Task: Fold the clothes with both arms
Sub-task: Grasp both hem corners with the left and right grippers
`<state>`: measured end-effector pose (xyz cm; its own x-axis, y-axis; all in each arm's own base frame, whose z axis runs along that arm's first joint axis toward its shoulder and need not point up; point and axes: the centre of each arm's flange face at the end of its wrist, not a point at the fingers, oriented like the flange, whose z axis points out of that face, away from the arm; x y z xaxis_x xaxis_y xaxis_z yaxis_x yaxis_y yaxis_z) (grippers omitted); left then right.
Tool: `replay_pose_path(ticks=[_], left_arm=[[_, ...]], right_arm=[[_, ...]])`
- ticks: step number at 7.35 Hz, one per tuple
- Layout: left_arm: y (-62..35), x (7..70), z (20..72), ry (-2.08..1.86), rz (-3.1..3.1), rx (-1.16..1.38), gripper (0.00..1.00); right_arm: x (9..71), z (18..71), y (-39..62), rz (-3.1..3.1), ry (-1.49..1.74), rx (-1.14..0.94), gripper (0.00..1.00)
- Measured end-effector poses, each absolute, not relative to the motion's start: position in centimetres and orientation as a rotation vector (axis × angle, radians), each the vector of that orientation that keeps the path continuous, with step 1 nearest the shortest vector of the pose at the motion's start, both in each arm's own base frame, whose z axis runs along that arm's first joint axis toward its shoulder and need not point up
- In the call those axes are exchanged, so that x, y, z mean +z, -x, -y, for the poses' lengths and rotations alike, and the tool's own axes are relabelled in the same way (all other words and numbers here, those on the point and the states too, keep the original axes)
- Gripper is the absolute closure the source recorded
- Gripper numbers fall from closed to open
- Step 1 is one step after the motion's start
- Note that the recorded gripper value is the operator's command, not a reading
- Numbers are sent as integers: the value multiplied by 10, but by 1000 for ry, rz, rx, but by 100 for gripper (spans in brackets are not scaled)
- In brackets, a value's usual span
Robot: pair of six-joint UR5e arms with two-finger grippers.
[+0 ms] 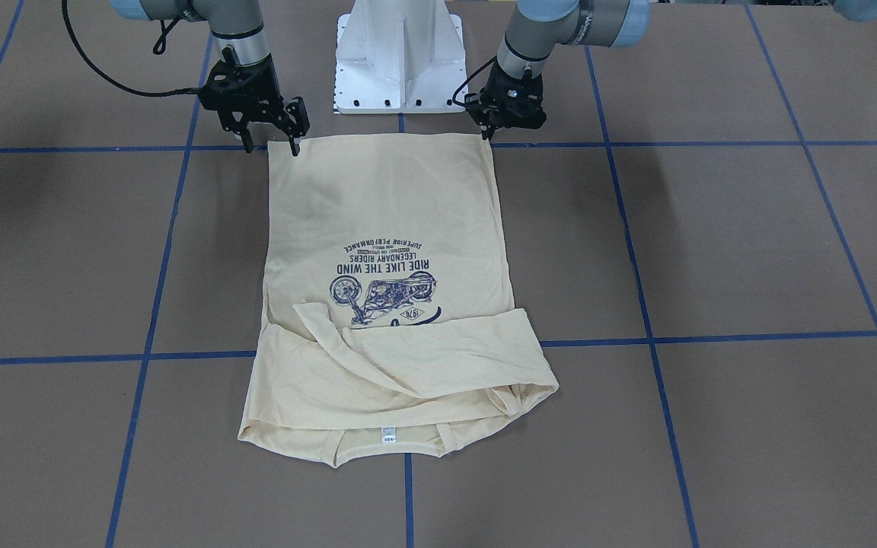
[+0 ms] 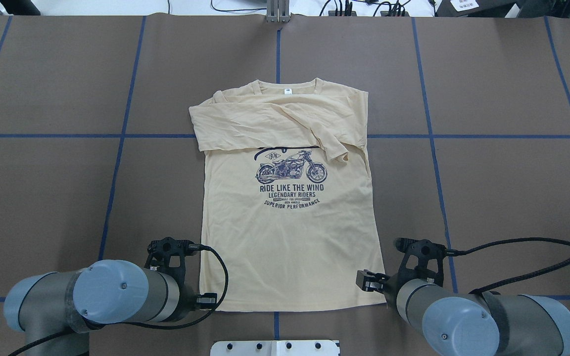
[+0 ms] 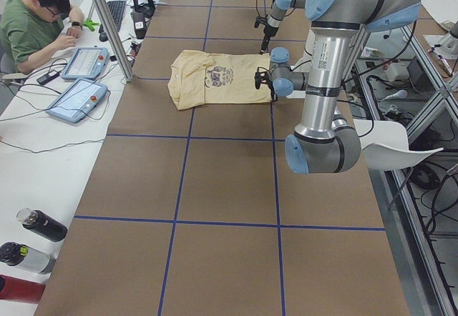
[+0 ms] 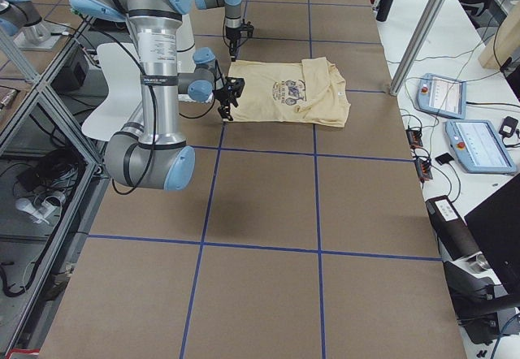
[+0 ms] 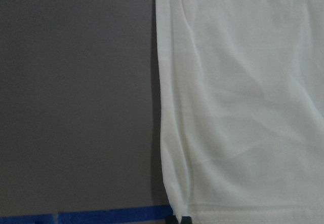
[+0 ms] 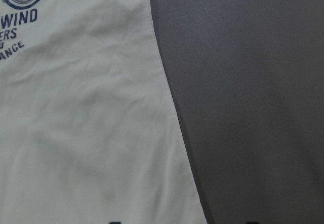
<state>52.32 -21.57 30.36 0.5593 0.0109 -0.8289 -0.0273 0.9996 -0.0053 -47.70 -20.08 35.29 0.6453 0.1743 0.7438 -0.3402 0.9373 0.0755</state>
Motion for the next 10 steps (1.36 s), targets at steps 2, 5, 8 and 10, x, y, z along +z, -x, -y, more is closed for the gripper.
replay_pose_path(ticks=[2,5,8,10], left_arm=[[-518,296,214,19,-995,27,100],[-517,293,214,21,-1000,28,100],[-517,294,213,22,-1001,29,100],[-517,294,213,22,-1001,29,100]], right_arm=[[355,200,477,816,-221,296,44],[362,192,479,801,-217,280,45],[367,183,480,791,-215,264,55],[369,176,482,782,-207,261,56]])
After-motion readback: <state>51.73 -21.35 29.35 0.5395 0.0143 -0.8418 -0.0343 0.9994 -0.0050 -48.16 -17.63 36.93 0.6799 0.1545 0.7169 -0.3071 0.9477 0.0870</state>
